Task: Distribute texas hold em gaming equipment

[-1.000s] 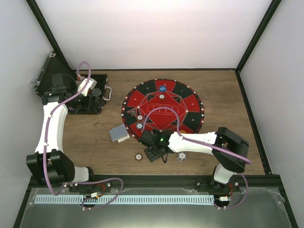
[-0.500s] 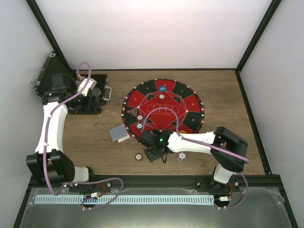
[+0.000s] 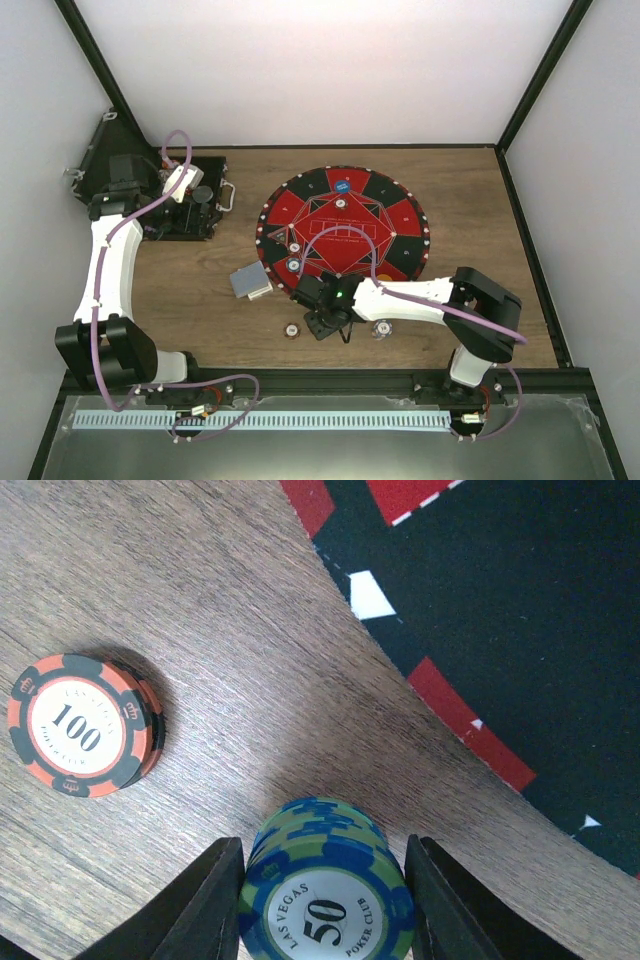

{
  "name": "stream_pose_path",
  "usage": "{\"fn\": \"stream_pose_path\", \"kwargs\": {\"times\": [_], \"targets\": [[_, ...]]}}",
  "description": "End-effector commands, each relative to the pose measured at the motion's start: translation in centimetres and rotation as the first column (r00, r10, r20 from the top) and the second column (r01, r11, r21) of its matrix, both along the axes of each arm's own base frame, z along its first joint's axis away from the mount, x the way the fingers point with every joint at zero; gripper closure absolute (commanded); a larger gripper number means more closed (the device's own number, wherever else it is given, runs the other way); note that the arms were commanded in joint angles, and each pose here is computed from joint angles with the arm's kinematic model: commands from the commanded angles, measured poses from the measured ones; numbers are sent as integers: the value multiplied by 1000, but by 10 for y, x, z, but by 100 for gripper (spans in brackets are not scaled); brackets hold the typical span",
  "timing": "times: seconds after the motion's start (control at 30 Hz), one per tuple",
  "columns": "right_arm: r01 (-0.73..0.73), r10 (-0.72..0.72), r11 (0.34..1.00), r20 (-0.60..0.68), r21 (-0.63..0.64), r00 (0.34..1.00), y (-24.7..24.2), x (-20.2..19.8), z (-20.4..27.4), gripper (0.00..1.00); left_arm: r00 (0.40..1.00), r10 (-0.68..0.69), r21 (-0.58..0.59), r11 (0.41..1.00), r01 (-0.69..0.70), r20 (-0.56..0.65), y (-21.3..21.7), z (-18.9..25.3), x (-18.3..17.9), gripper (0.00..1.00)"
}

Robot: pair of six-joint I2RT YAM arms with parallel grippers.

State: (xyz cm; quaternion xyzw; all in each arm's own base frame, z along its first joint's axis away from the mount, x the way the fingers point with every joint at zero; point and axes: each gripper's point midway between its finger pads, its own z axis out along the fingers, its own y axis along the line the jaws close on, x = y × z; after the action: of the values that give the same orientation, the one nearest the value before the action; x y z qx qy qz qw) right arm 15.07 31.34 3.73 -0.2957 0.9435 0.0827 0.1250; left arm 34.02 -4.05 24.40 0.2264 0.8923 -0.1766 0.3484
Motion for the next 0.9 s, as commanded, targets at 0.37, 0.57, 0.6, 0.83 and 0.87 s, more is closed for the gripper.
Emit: {"fn": "stream_pose_path", "kwargs": {"times": [0.37,0.57,0.6,0.83,0.87], "targets": [[63,-69,992,52,109,996,-7,45,59,98,999,-8,8,1000,8,35,0,10,-2,0],[127,-143,985,148,114,979,-26,109,94,99,999,-8,14,1000,8,33,1,8,-3,0],[142,-159,984,166,112,973,-30,122,99,99,999,-8,16,1000,7,34,1,8,-2,0],[274,-294,956,294,106,909,-64,229,124,99,1000,-10,4,1000,10,29,0,7,-1,0],[294,-313,950,309,108,898,-70,244,125,99,1000,-12,4,1000,12,27,0,6,-1,0]]}}
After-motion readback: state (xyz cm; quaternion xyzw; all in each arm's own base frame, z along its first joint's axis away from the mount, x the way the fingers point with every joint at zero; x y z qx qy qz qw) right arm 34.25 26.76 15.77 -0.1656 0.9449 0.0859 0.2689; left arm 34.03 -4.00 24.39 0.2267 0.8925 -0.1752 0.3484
